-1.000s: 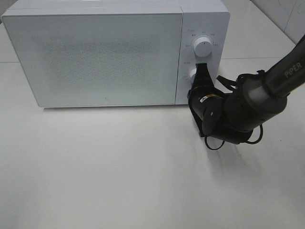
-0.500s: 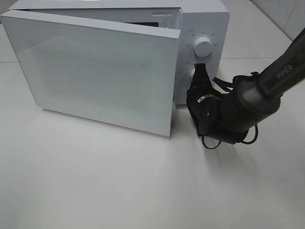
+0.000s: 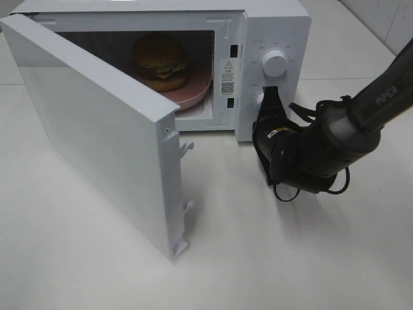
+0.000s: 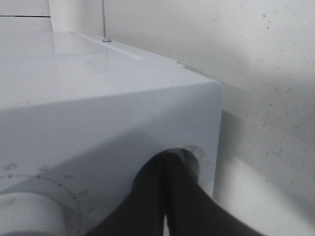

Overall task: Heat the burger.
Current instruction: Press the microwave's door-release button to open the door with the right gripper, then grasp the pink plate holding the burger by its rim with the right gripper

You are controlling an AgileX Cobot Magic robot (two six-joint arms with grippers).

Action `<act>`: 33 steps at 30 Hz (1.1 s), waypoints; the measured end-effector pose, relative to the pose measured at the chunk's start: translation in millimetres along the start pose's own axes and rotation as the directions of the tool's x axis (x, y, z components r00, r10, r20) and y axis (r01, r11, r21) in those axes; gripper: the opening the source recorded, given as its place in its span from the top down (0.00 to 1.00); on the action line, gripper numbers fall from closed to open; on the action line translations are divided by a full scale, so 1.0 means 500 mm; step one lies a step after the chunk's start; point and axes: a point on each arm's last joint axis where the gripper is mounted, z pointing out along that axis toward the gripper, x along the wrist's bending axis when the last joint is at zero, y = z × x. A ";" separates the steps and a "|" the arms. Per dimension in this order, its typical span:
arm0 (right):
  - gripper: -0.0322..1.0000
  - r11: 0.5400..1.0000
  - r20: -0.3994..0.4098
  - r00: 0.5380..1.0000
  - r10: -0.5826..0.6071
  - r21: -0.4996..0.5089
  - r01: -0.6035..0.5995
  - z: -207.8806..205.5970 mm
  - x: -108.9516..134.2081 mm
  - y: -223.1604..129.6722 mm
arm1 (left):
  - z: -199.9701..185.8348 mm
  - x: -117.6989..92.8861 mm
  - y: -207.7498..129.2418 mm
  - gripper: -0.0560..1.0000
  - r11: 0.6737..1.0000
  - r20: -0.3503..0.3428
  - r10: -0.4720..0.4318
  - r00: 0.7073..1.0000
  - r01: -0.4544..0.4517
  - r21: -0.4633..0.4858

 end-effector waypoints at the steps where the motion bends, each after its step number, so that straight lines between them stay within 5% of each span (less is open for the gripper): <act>1: 0.96 1.000 0.009 1.000 -0.001 0.006 0.001 0.000 -0.002 -0.001 | 0.000 0.000 0.000 0.03 1.000 0.000 0.000 1.000 0.000 0.000; 27: 0.96 0.976 0.011 0.992 -0.129 0.179 0.125 -0.062 0.027 0.000 | 0.000 0.000 0.000 0.03 1.000 0.000 0.000 1.000 0.000 0.000; 33: 0.96 0.956 0.076 0.976 -0.203 0.233 0.180 -0.101 0.014 0.013 | 0.000 0.000 0.000 0.03 1.000 0.000 0.000 1.000 0.000 0.000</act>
